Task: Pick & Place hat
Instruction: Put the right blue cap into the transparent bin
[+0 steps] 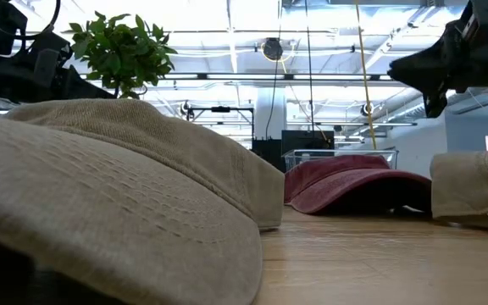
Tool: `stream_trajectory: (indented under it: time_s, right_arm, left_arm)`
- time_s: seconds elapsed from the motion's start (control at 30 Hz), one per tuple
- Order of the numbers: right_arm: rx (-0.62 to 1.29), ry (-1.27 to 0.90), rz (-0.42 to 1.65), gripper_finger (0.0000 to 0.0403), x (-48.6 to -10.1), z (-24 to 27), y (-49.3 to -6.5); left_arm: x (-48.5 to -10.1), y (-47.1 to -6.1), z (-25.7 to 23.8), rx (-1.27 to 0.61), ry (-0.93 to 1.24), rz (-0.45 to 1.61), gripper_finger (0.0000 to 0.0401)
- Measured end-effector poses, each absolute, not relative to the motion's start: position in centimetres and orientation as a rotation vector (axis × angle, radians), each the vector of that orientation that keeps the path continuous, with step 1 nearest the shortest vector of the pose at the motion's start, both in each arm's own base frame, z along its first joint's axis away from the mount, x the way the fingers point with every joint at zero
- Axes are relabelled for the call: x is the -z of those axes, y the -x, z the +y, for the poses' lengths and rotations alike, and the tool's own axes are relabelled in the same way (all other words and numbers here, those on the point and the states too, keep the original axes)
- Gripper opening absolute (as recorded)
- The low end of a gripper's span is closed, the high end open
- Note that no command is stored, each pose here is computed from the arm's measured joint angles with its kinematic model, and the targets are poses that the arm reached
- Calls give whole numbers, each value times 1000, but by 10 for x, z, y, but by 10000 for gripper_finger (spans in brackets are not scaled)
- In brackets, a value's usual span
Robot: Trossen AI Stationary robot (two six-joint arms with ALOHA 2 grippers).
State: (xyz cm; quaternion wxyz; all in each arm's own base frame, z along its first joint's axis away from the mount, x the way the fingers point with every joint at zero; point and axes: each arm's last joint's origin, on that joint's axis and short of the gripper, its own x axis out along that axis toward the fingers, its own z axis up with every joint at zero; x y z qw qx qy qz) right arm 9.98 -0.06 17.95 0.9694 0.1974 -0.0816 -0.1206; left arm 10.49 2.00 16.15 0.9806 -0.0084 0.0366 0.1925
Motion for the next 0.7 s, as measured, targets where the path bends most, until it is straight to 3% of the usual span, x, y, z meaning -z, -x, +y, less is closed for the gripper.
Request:
stream_trajectory:
  time_s: [0.33, 0.7]
  right_arm:
    - [255, -425, -249, 55, -187, -2, -98]
    - [265, -413, -189, 55, -182, -1, -104]
  left_arm:
    - [-162, -105, 20, -392, -41, 80, 168]
    - [-162, -105, 20, -393, -127, 96, 168]
